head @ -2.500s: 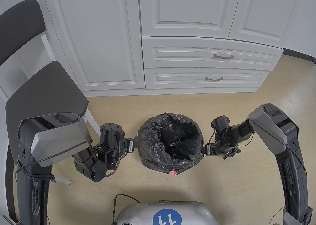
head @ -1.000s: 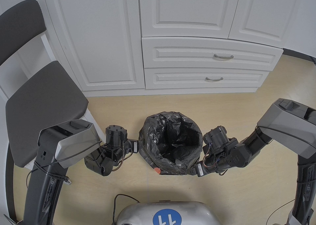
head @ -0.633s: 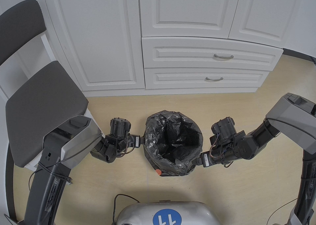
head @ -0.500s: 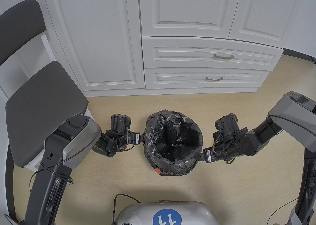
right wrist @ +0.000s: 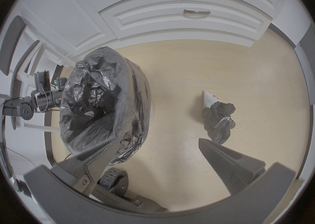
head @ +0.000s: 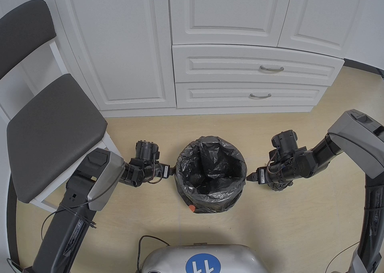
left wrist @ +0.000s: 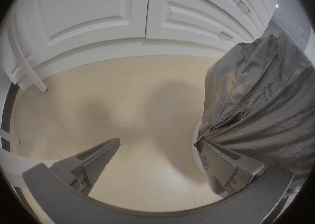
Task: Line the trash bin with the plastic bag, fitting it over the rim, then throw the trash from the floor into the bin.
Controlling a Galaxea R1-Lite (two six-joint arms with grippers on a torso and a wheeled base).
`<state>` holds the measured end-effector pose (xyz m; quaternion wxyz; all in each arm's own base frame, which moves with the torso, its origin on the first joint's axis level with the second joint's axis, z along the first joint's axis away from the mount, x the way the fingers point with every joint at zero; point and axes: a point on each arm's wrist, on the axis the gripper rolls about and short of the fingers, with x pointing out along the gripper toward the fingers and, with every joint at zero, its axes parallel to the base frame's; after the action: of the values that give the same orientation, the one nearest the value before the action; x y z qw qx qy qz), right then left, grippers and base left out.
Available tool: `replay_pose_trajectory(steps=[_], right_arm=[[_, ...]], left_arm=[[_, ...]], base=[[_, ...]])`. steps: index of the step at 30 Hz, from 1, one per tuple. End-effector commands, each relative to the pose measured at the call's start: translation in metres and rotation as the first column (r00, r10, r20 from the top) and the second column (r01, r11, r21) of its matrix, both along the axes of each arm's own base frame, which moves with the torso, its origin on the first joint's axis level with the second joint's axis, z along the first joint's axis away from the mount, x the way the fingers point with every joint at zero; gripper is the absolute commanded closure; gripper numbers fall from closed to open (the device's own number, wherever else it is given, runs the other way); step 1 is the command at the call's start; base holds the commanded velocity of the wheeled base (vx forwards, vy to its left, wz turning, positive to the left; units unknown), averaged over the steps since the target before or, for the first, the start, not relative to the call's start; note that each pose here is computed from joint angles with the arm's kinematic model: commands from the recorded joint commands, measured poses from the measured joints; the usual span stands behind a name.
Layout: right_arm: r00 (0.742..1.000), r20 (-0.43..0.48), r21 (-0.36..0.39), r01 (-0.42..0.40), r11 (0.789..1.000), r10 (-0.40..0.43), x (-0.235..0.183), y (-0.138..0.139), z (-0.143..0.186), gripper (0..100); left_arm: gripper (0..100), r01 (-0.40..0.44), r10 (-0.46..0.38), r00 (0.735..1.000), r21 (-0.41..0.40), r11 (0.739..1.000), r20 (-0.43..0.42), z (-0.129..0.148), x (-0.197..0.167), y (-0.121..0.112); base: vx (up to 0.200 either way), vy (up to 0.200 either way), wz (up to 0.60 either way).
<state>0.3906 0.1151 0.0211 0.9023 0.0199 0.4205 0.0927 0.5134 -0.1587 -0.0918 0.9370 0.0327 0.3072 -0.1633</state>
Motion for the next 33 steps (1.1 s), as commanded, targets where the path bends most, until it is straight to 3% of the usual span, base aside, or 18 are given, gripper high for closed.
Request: replay_pose_trajectory(steps=[1,7,8,15,24,26,30,33], right_arm=[[0.999,-0.008,0.001,0.035,0.999,-0.035,0.012,-0.011,-0.011,0],[0.998,0.005,0.03,0.057,0.998,-0.057,0.016,-0.01,-0.007,0],[0.997,0.017,0.054,0.079,0.995,-0.08,0.019,-0.008,-0.003,0],[0.994,0.022,0.076,0.106,0.991,-0.108,0.03,-0.009,-0.008,0],[0.99,-0.03,0.069,0.141,0.988,-0.139,0.051,-0.025,-0.047,0],[0.992,-0.048,0.093,0.124,0.988,-0.12,0.058,-0.024,-0.06,0],[0.994,-0.099,0.182,0.073,0.981,-0.056,0.063,-0.016,-0.055,0],[0.991,-0.131,0.208,0.067,0.976,-0.04,0.071,-0.011,-0.055,0]], left_arm=[[0,0.0,0.001,1.0,0.037,0.999,-0.023,-0.036,0.0,0.005],[0,-0.046,0.051,0.995,-0.062,0.997,0.084,-0.008,0.009,0.004],[0,-0.052,0.061,0.993,-0.09,0.995,0.099,0.009,0.005,0.011],[0,-0.005,0.029,0.988,-0.155,0.988,0.154,0.062,-0.026,0.02],[0,-0.054,0.074,0.984,-0.12,0.991,0.162,0.073,-0.055,0.028],[0,-0.064,0.088,0.978,-0.13,0.989,0.187,0.073,-0.065,0.035],[0,-0.066,0.092,0.975,-0.134,0.989,0.203,0.071,-0.072,0.039],[0,-0.057,0.087,0.972,-0.139,0.989,0.22,0.077,-0.075,0.036]], base=[[0.0,0.0,0.0],[0.0,0.0,0.0],[0.0,0.0,0.0],[0.0,0.0,0.0],[0.0,0.0,0.0],[0.0,0.0,0.0],[0.0,0.0,0.0],[0.0,0.0,0.0]])
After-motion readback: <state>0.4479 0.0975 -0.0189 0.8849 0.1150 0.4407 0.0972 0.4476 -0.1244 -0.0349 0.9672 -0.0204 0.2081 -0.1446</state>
